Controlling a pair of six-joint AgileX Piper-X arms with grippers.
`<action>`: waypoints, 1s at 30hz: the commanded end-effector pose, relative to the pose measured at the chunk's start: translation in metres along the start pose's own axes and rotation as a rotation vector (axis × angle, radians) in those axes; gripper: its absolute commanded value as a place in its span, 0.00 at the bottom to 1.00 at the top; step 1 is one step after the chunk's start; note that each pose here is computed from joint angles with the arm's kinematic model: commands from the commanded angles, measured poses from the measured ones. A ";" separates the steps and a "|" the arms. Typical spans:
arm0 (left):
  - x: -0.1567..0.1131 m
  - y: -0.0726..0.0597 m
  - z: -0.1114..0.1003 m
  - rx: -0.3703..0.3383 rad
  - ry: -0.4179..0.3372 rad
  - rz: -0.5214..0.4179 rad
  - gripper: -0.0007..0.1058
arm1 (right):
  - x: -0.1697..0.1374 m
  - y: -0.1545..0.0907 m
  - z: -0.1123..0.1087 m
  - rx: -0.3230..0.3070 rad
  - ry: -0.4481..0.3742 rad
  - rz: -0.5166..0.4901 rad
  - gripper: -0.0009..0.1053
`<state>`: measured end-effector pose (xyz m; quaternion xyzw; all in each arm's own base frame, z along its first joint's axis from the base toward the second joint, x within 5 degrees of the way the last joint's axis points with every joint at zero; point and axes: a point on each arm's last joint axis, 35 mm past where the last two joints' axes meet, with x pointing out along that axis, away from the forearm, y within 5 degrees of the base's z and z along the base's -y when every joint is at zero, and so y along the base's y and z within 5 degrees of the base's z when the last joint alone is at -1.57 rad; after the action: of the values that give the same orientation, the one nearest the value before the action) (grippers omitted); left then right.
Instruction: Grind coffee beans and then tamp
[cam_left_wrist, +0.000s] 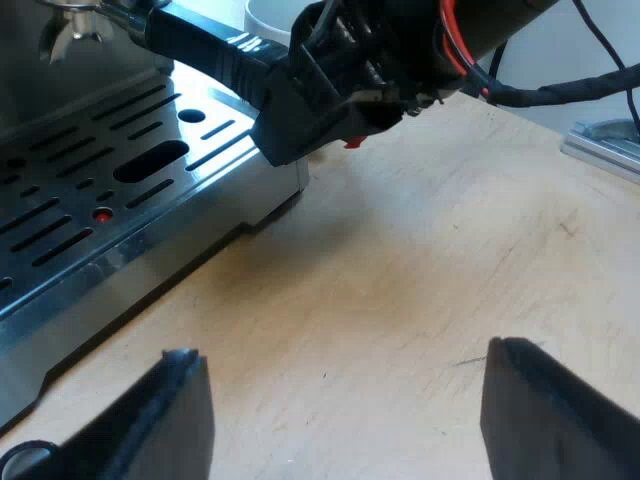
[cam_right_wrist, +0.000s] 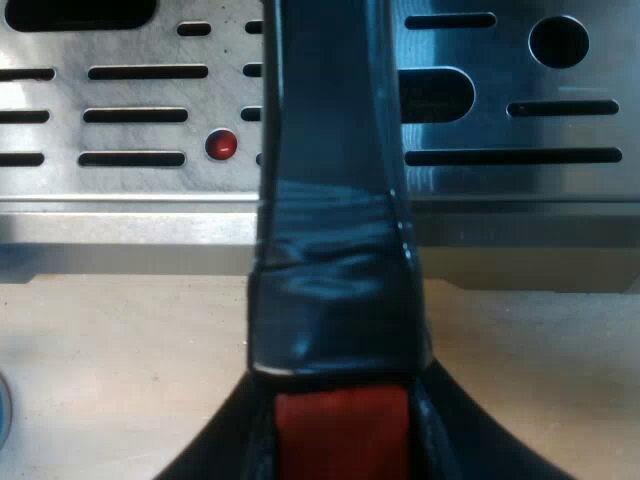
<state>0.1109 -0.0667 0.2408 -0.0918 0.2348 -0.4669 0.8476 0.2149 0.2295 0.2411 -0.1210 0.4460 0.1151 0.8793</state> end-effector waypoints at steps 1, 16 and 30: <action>0.000 -0.001 0.002 0.006 -0.007 -0.016 0.56 | -0.006 0.006 0.002 -0.032 -0.017 0.041 0.01; 0.000 -0.002 0.004 0.020 -0.026 -0.019 0.56 | -0.027 0.008 -0.008 -0.025 -0.004 0.002 0.01; -0.015 -0.014 0.007 0.073 -0.101 -0.031 0.56 | -0.038 0.014 -0.019 -0.051 0.005 -0.036 0.01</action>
<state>0.0988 -0.0620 0.2544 -0.0854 0.1801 -0.4763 0.8564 0.1736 0.2336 0.2503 -0.1562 0.4645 0.1174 0.8637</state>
